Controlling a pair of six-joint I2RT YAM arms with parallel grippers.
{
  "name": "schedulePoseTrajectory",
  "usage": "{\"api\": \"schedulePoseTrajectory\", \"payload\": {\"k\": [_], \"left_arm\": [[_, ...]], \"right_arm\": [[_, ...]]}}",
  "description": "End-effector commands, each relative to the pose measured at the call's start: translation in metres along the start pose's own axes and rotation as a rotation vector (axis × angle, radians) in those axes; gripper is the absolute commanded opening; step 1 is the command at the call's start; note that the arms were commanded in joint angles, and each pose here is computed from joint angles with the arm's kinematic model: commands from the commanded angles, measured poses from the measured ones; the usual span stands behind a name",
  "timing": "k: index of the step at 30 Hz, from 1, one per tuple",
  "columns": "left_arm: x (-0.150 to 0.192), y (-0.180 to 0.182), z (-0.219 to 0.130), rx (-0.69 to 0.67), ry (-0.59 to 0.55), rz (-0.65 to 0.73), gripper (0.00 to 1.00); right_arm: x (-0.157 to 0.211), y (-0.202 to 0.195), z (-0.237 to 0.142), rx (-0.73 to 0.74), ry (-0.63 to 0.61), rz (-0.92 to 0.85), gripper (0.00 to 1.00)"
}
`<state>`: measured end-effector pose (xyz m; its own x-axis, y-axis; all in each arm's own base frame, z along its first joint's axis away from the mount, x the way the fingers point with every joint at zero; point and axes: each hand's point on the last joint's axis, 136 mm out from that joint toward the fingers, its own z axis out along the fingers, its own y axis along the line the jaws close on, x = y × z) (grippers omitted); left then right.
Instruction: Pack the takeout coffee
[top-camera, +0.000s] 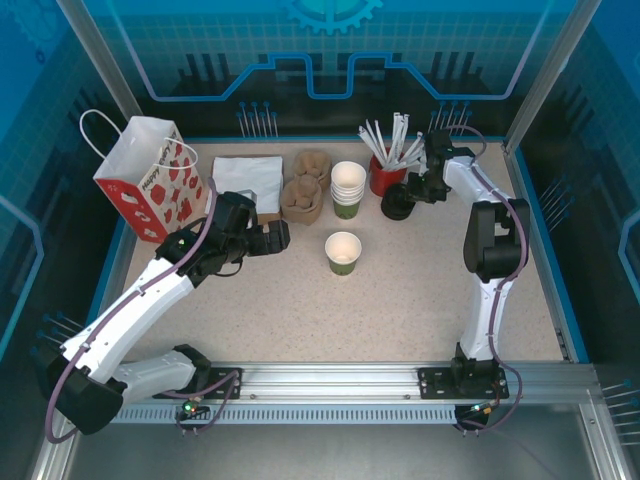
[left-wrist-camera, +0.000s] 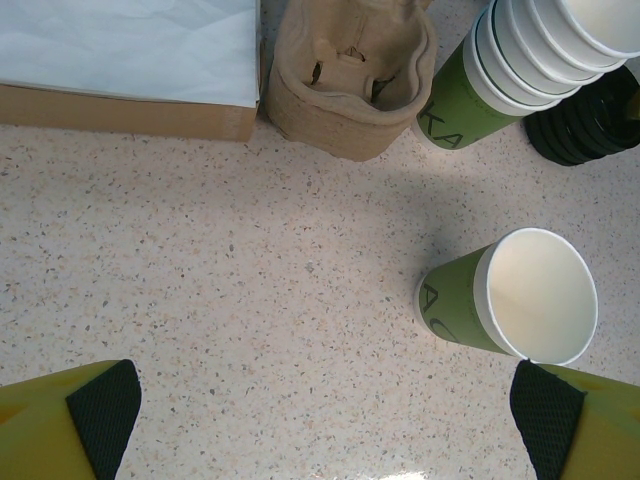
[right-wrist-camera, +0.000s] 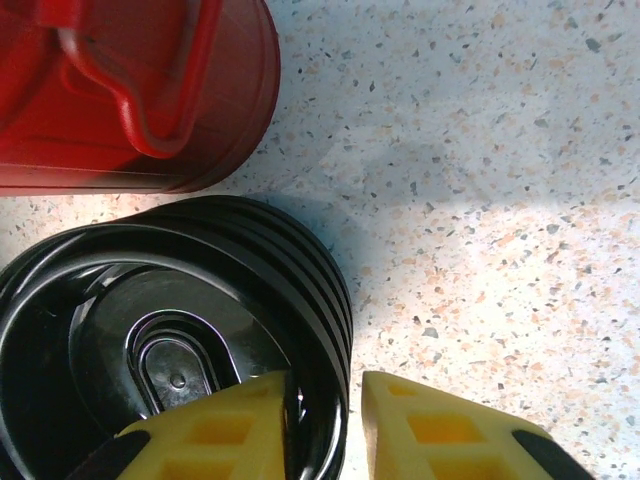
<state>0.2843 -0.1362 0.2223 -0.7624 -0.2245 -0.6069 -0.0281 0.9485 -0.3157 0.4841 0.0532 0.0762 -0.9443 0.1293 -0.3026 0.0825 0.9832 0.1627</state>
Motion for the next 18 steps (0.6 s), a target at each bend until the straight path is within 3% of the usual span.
{"api": "schedulePoseTrajectory", "payload": {"k": [1, 18], "left_arm": [[-0.01, 0.0, -0.004, -0.008, -0.024, 0.01, 0.99], [-0.012, -0.001, -0.006, -0.008, -0.031, 0.014, 0.99]], "right_arm": [[0.0, 0.004, -0.003, 0.022, 0.012, -0.037, 0.25], [0.003, 0.007, -0.013, 0.013, 0.001, -0.042, 0.19]]}}
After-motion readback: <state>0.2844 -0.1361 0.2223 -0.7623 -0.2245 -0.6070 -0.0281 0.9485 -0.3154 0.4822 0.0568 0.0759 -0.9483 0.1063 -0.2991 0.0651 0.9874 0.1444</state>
